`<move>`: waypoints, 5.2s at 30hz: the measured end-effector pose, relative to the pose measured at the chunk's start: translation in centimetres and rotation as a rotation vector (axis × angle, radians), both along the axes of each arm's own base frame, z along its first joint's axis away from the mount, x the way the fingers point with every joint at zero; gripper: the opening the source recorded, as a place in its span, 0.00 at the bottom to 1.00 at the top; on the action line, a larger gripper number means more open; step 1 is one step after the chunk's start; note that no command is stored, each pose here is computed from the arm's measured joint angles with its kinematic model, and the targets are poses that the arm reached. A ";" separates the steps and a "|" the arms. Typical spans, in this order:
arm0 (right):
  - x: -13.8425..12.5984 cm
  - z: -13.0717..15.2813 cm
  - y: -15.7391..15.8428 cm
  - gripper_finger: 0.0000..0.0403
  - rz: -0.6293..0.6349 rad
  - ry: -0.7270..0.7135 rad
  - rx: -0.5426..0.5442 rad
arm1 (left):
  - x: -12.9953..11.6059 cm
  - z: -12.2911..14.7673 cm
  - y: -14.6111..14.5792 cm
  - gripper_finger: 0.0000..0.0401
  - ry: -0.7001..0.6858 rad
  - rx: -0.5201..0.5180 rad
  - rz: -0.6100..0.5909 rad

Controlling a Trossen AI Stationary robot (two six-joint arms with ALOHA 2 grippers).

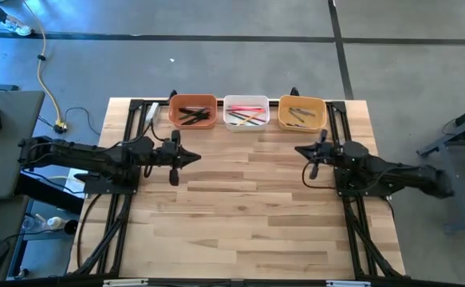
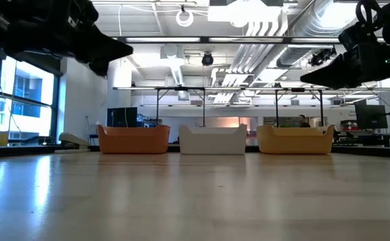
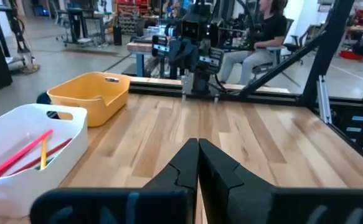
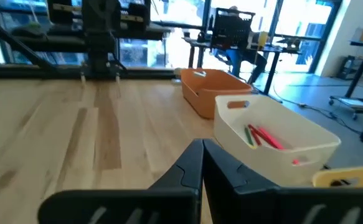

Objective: Sort crayons/erasers/pens/pencils in bins
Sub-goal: Return to Home Position

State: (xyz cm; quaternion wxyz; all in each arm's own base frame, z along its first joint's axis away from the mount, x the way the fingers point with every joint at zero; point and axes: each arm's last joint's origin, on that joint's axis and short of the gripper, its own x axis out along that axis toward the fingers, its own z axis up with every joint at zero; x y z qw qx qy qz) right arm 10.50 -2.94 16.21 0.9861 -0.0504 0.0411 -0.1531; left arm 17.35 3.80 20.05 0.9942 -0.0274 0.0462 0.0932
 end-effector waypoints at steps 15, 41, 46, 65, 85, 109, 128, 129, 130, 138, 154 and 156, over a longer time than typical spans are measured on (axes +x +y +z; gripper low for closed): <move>-1.0 0.4 -0.1 0.00 -0.055 -0.063 -0.018 | -5.0 -1.1 -0.9 0.00 -0.101 0.037 0.075; -1.6 0.3 -1.6 0.00 -0.179 -0.068 0.023 | -8.0 -3.0 -1.3 0.00 -0.145 0.003 0.151; -1.7 0.3 -1.8 0.00 -0.203 -0.073 0.034 | -8.0 -2.6 -1.3 0.00 -0.186 -0.009 0.154; -1.9 0.3 -2.1 0.00 -0.233 -0.085 0.058 | -8.0 -2.6 -1.3 0.00 -0.199 -0.060 0.156; -1.9 0.3 -2.1 0.00 -0.234 -0.085 0.057 | -8.0 -2.6 -1.3 0.00 -0.200 -0.060 0.155; -1.9 0.3 -2.1 0.00 -0.234 -0.085 0.057 | -8.0 -2.6 -1.3 0.00 -0.200 -0.060 0.155; -1.9 0.3 -2.1 0.00 -0.234 -0.085 0.057 | -8.0 -2.6 -1.3 0.00 -0.199 -0.060 0.155; -1.9 0.3 -2.1 0.00 -0.234 -0.085 0.057 | -8.0 -2.6 -1.3 0.00 -0.199 -0.060 0.155; -1.9 0.3 -2.1 0.00 -0.234 -0.085 0.057 | -8.0 -2.6 -1.3 0.00 -0.199 -0.060 0.155; -1.9 0.3 -2.1 0.00 -0.234 -0.085 0.057 | -8.0 -2.6 -1.3 0.00 -0.200 -0.060 0.155; -1.9 0.3 -2.1 0.00 -0.234 -0.085 0.057 | -8.0 -2.6 -1.3 0.00 -0.199 -0.060 0.155; -1.9 0.3 -2.0 0.00 -0.234 -0.085 0.057 | -8.0 -2.6 -1.3 0.00 -0.200 -0.060 0.155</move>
